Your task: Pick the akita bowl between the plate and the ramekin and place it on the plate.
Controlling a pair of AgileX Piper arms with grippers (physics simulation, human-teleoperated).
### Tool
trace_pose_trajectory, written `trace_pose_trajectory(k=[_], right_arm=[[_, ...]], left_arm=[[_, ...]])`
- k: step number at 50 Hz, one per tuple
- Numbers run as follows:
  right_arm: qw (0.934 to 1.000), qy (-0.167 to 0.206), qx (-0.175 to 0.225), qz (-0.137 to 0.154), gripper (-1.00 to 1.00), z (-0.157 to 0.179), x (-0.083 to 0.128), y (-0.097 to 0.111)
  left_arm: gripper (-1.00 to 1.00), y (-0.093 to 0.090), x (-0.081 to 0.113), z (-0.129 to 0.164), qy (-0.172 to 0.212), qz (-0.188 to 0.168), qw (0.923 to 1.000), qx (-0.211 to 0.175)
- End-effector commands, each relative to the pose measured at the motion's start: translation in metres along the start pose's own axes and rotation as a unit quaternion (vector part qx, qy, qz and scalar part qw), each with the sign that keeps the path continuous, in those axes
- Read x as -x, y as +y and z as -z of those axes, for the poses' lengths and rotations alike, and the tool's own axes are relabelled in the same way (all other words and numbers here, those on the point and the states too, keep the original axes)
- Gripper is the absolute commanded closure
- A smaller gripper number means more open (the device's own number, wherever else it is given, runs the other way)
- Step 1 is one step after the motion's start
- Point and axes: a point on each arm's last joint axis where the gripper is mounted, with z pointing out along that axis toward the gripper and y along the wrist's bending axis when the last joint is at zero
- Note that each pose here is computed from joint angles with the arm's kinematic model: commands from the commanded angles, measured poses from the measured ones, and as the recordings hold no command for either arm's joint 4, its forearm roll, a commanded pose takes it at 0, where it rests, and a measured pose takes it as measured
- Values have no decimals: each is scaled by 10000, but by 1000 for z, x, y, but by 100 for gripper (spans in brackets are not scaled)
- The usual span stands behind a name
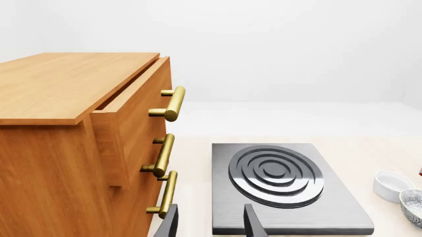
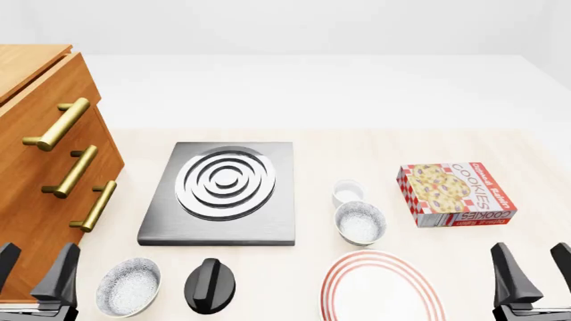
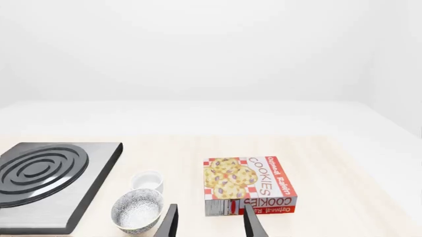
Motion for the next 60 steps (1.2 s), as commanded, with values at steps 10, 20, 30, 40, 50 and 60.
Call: trace_pose_trajectory(k=[10, 20, 30, 40, 50, 60], right_arm=[[9998, 25, 188, 92, -100, 1, 2, 2], [9991, -235, 282, 215, -100, 8, 45, 3], [9988, -134, 468, 19, -100, 10, 91, 4], [9990, 62, 319, 306, -100, -1, 160, 3], [9968, 465, 471, 437, -100, -14, 205, 4], [9886, 1209, 794, 426, -100, -57, 228, 14]], left_arm=[[-100, 0, 0, 0, 0, 0, 10000, 0], [-100, 0, 0, 0, 0, 0, 10000, 0], [-100, 0, 0, 0, 0, 0, 10000, 0], [-100, 0, 0, 0, 0, 0, 10000, 0], [-100, 0, 0, 0, 0, 0, 10000, 0], [-100, 0, 0, 0, 0, 0, 10000, 0]])
